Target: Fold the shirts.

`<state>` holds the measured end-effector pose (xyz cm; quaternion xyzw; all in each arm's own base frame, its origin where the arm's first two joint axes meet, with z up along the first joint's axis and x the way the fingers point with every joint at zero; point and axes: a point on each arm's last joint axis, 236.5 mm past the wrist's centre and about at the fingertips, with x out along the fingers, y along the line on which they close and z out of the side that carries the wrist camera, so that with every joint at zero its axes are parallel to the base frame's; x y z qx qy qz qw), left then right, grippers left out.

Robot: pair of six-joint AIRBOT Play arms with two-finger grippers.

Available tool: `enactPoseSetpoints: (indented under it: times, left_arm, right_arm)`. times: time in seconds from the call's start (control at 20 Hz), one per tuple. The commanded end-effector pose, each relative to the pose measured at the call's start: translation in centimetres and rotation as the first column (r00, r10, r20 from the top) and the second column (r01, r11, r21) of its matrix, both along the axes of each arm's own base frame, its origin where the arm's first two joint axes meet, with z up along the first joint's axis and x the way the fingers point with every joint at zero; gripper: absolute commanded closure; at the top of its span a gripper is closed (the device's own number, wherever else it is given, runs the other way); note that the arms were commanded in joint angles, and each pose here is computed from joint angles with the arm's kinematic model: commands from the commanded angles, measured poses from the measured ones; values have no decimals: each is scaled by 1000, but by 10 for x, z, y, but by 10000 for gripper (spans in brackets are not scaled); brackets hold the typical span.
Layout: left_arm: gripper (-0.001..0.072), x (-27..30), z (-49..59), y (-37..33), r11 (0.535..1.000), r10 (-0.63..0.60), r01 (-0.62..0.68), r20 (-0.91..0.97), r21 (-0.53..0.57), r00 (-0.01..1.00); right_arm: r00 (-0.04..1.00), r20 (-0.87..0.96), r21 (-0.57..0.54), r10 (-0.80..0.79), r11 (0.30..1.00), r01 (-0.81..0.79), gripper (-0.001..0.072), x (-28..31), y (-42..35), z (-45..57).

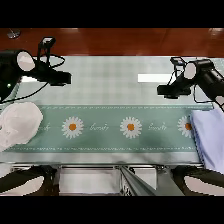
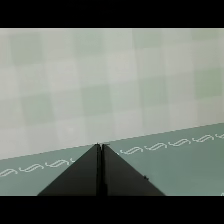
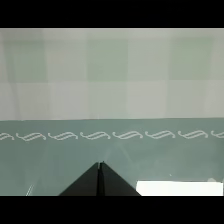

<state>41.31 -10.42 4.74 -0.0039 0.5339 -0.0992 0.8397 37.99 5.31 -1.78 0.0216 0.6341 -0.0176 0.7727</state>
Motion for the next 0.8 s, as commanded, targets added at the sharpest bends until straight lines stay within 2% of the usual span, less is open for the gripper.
enactPoseSetpoints:
  times: [0.0, 0.75]
  left_arm:
    - [676, 0, 0, 0, 1000, 0, 0, 0, 0, 1000]
    - [677, 7, 4, -2, 1000, 9, -8, 33, -10, 999]
  right_arm:
    - [1000, 0, 0, 1, 1000, -1, 688, 0, 1, 0]
    - [999, 43, 4, 2, 1000, -2, 688, 10, 1, 2]
